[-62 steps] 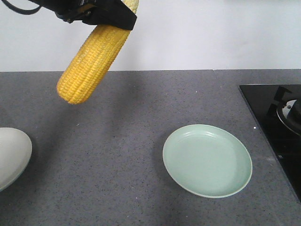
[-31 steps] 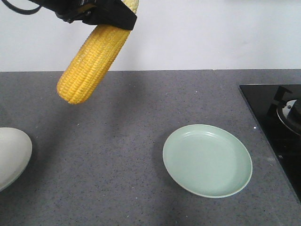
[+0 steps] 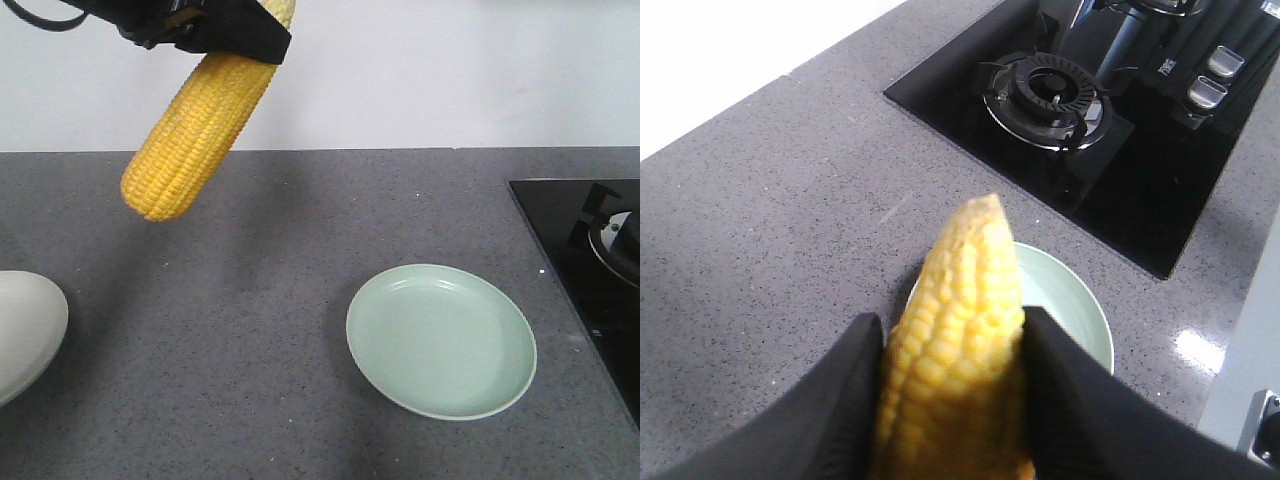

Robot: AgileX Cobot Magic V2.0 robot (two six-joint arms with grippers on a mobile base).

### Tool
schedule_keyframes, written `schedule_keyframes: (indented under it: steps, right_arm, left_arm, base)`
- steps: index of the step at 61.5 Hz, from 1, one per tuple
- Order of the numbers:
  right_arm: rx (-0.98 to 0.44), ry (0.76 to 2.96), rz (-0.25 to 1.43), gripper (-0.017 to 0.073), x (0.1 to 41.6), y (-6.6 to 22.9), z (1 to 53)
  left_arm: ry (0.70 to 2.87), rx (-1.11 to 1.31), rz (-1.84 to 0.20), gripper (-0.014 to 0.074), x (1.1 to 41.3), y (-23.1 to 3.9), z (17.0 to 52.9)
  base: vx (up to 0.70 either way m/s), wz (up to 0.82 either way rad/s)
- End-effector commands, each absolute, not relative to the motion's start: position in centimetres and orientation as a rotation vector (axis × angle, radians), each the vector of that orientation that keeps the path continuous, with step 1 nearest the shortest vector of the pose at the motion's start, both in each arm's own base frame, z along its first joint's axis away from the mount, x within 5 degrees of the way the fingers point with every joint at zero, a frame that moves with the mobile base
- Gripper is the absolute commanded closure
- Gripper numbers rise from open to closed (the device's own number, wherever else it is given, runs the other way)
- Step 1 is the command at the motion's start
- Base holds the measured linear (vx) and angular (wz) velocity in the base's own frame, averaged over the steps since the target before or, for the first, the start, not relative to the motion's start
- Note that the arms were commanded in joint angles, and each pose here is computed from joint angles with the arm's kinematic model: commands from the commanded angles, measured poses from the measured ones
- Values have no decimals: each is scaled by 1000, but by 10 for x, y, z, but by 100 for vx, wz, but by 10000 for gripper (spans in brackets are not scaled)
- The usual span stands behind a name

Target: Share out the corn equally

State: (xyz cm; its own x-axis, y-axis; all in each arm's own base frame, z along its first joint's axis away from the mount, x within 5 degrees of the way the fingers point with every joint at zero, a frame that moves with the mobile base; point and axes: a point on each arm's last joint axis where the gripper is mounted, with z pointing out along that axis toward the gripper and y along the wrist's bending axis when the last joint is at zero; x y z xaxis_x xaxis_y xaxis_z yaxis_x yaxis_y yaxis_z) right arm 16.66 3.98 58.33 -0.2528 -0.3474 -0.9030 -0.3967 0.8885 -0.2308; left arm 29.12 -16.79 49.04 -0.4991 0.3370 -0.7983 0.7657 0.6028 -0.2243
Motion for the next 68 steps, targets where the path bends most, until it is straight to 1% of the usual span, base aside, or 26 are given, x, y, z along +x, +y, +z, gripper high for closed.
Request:
schedule_keyframes:
  steps: [1,35,40,48,55,63,68]
  right_arm:
    - [-547,1825,43,564,159,38,589]
    - [-548,1824,47,564,159,38,590]
    - [-551,1822,71,564,158,40,590]
    - [-585,1812,183,564,161,49,589]
    - [-624,1813,385,564,174,64,585]
    - [-658,1855,566,564,207,80,572]
    - [-653,1904,600,564,230,84,560]
  left_arm:
    - [2000,850,-788,600,273,-164,514]
    - [2000,850,-790,601,273,-164,514]
    - [2000,850,-790,601,273,-164,514]
    - [2000,850,-790,601,273,-164,514]
    - [2000,850,-790,601,273,-164,514]
    - [2000,850,-790,601,273,-164,514]
    - [2000,850,-790,601,273,-164,514]
  base:
    - [0,0]
    - [0,0]
    - [0,0]
    - [0,0]
    - [0,0]
    - [0,0]
    - [0,0]
